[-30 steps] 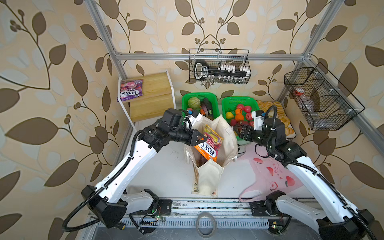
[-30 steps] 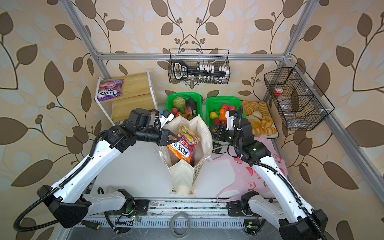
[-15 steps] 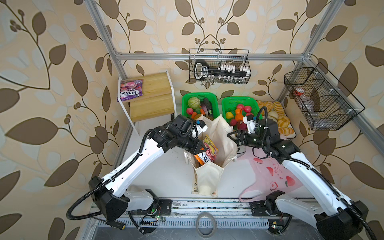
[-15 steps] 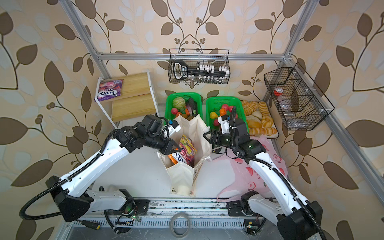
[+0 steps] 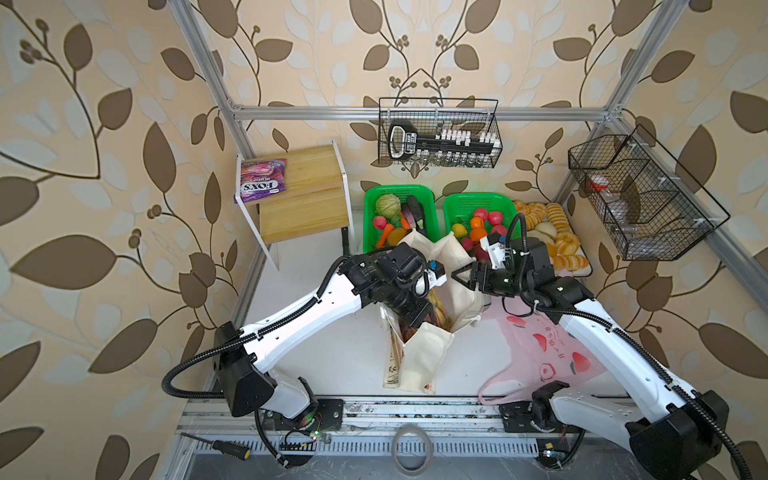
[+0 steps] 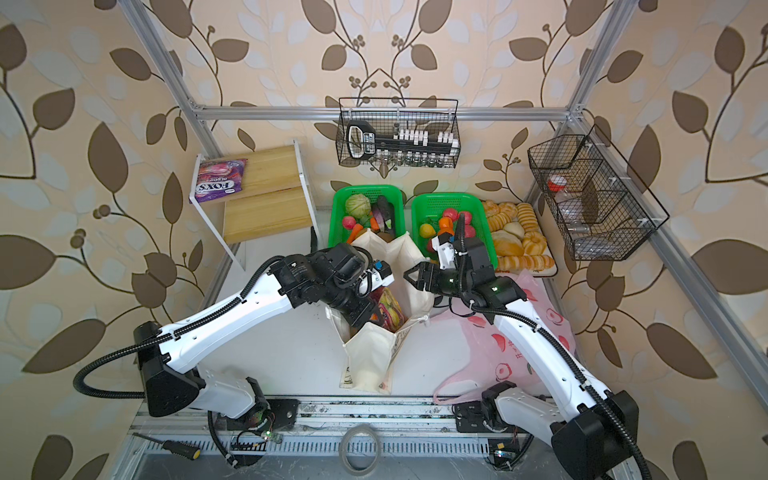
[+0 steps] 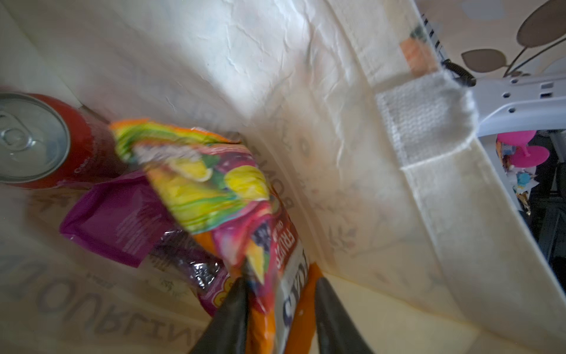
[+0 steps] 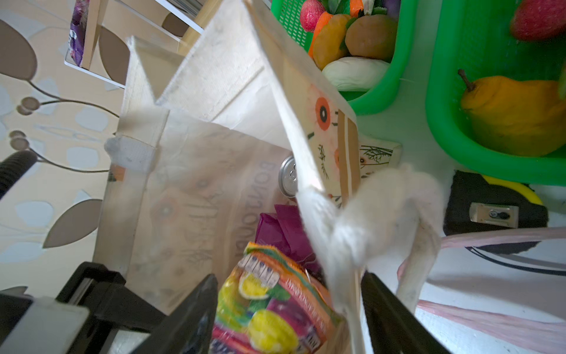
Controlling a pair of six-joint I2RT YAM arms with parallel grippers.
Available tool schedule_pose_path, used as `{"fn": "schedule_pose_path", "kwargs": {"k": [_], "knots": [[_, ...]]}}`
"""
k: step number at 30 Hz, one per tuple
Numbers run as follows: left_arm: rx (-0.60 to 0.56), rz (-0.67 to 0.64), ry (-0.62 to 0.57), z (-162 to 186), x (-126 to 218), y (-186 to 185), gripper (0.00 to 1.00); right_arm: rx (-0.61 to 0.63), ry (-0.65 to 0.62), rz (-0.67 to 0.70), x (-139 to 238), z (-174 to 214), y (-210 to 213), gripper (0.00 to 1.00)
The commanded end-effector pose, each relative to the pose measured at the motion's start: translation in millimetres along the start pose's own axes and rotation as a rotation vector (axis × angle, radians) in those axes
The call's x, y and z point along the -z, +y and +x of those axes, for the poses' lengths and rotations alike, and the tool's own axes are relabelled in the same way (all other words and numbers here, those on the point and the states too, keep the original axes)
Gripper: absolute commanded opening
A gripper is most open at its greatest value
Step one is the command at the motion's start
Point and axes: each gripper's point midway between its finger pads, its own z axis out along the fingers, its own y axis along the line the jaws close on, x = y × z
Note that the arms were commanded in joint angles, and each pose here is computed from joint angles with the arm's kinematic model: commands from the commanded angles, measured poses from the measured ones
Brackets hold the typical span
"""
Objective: Place the mixed food into the grocery bags and tie them
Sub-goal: 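Lower the orange Fox's bag into the tote with the left gripper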
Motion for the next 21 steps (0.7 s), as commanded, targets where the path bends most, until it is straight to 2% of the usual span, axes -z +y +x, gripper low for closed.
{"fn": "schedule_pose_path", "kwargs": {"k": [1, 5, 8, 11, 13, 16, 19, 21], "knots": [[-0.046, -0.074, -0.051, -3, 32, 0, 0.52, 0.008, 0.034, 0.011, -2, 8, -3, 0.74], [-0.064, -0.094, -0.247, -24, 69, -8, 0.63, 0.015, 0.042, 0.030, -2, 11, -7, 0.74], [-0.048, -0.131, -0.410, -37, 101, -10, 0.67, 0.015, 0.045, 0.044, -2, 12, -10, 0.73], [0.037, -0.299, -0.553, -38, 133, 17, 0.73, 0.019, 0.046, 0.041, -2, 12, -9, 0.70], [0.153, -0.454, -0.624, -29, 154, 47, 0.80, 0.022, 0.048, 0.036, -2, 12, -8, 0.67], [0.328, -0.516, -0.666, -12, 168, 79, 0.90, 0.031, 0.050, 0.027, -2, 12, -5, 0.60], [0.504, -0.434, -0.645, 3, 158, 100, 0.91, 0.038, 0.049, 0.024, -2, 12, -3, 0.50], [0.558, -0.362, -0.610, 7, 143, 103, 0.91, 0.046, 0.048, 0.018, -2, 11, 0, 0.44]]}}
